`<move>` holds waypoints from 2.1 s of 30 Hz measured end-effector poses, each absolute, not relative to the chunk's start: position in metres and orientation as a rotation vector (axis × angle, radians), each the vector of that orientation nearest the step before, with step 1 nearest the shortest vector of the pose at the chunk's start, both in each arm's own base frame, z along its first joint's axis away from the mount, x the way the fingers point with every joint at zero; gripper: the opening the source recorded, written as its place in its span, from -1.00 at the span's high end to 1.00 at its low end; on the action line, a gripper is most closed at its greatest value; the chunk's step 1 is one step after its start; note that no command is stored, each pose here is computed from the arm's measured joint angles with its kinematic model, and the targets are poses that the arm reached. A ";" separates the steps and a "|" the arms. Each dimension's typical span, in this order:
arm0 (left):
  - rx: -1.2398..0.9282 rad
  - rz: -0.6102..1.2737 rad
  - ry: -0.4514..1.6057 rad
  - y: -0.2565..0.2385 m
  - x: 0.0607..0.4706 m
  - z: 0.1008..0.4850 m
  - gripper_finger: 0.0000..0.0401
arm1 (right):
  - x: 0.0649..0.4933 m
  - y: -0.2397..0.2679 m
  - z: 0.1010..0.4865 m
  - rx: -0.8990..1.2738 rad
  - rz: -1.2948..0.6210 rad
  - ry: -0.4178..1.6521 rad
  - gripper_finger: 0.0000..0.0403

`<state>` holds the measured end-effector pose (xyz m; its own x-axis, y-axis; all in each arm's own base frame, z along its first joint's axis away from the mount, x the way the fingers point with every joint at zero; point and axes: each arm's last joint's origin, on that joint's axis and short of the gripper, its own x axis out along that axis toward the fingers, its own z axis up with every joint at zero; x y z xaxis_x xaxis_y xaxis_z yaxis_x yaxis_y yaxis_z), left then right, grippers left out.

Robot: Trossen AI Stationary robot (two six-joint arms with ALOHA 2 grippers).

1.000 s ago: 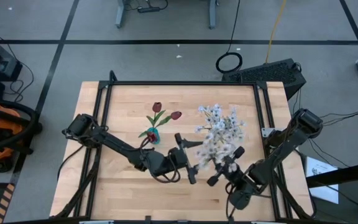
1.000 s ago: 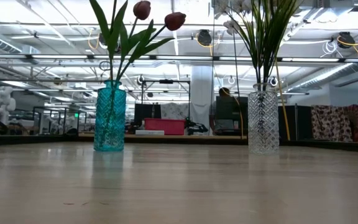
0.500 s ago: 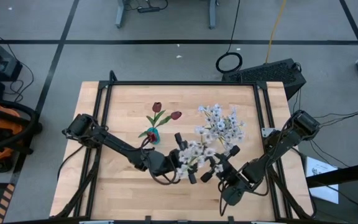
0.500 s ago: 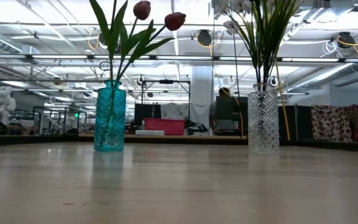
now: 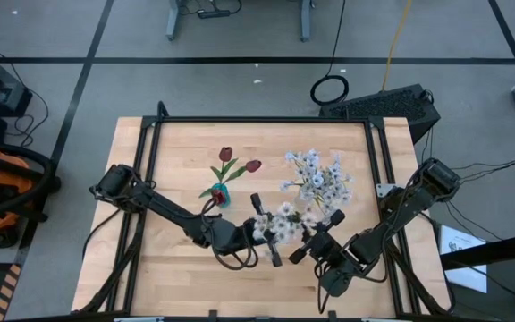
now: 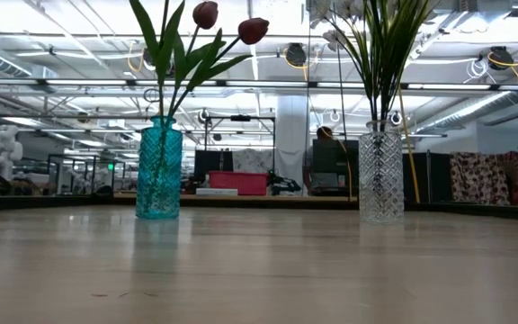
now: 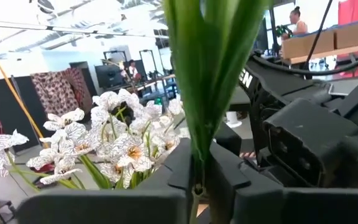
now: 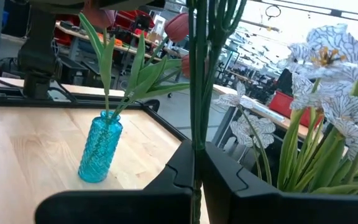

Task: Sort flowers into vase by color
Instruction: Put the white daisies into the transparent vase

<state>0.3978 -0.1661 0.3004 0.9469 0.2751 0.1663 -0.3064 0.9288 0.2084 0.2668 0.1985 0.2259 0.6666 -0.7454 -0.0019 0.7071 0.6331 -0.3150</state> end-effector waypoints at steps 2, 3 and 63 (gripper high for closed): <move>0.232 0.299 -0.150 -0.168 0.397 0.302 0.71 | 0.267 0.199 0.226 -0.299 -0.835 0.135 0.98; 0.234 0.298 -0.156 -0.169 0.396 0.303 0.62 | 0.267 0.198 0.226 -0.300 -0.836 0.135 0.98; 0.346 0.333 -0.163 -0.159 0.392 0.315 0.90 | 0.164 0.181 0.128 0.149 -0.631 0.241 0.02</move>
<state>0.3922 -0.1589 0.3149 0.9328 0.2909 0.2126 -0.3462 0.8872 0.3049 0.1637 0.1813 0.1281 0.7807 -0.5649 -0.2674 0.5994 0.7978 0.0645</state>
